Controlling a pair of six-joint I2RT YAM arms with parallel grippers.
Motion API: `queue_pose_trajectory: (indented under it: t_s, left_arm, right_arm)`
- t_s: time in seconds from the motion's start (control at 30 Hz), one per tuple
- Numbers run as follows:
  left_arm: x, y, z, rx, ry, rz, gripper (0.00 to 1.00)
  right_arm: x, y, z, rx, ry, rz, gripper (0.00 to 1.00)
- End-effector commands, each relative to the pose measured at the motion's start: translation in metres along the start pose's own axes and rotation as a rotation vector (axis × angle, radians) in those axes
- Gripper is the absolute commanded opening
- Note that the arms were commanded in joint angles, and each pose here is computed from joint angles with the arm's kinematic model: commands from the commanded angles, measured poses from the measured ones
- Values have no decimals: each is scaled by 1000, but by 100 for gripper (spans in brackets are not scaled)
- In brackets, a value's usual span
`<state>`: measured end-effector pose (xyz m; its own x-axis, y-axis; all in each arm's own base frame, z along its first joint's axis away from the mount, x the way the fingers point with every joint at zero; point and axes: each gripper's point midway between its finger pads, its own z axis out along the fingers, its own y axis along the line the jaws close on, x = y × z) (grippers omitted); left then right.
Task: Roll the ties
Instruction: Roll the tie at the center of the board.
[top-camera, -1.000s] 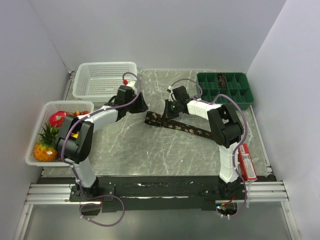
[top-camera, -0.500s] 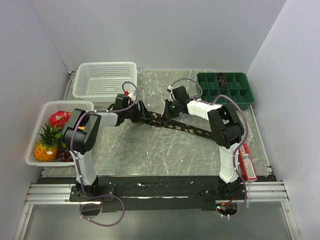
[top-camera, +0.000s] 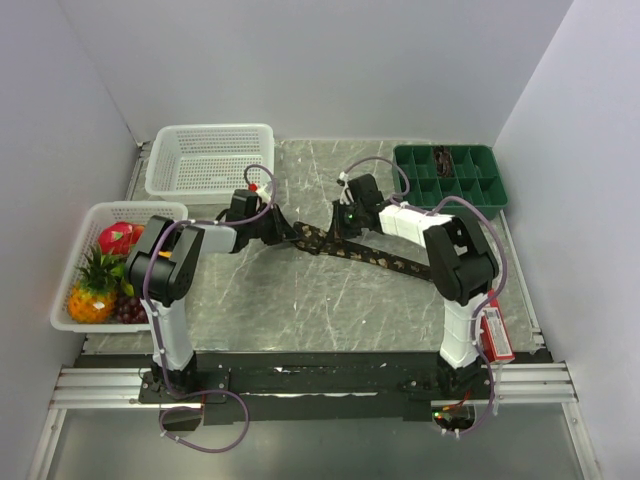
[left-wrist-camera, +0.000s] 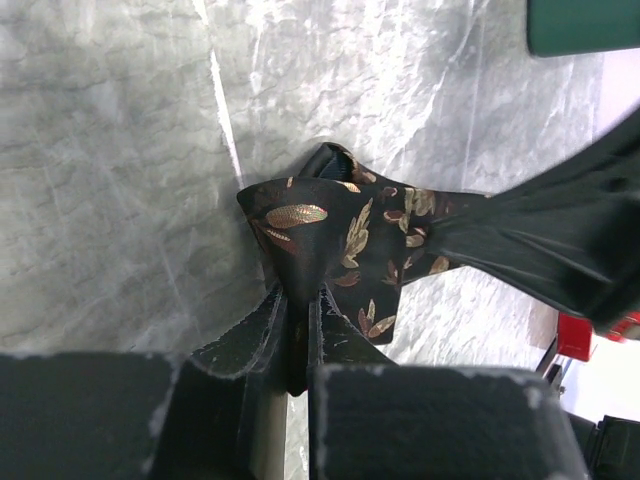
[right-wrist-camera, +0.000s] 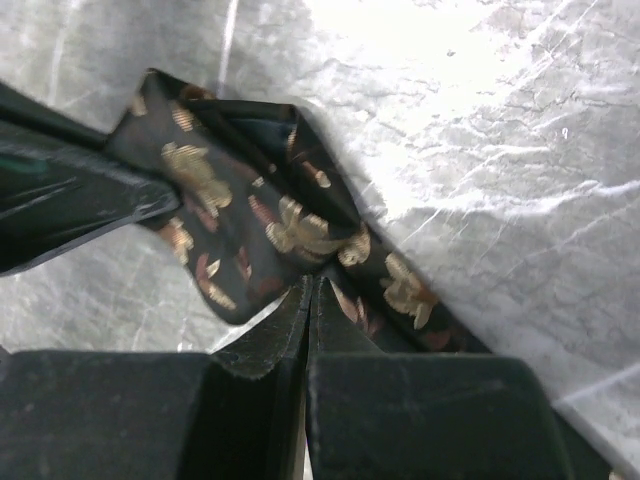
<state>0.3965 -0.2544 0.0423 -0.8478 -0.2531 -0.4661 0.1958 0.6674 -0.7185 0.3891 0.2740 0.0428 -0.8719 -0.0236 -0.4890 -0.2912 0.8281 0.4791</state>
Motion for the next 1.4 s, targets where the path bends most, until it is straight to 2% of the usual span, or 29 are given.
queue_pose_trajectory:
  t_s: [0.0, 0.33, 0.57, 0.63, 0.97, 1.2, 1.37]
  left_arm:
    - [-30, -11, -8, -30, -56, 82, 5]
    - [-67, -19, -39, -194, -103, 198, 4]
    - [-71, -24, -44, -304, -119, 262, 5]
    - [-63, -22, -41, -346, -83, 293, 5]
    - [-62, -33, -30, -511, -62, 414, 6]
    - [-50, -28, -18, -635, -17, 488, 6]
    - [-49, -34, -16, -730, -38, 550, 6]
  right_arm:
    - [-27, 23, -23, -45, -110, -50, 0]
    - [-32, 40, 2, -98, -83, -35, 0]
    - [-35, 52, 31, -106, -60, -26, 0]
    - [-42, 53, 33, -103, -67, -21, 0]
    - [-46, 50, 48, -88, -58, -13, 0]
    - [-42, 49, 38, -77, -56, -16, 0]
    - [-41, 44, 21, -24, -63, -41, 0]
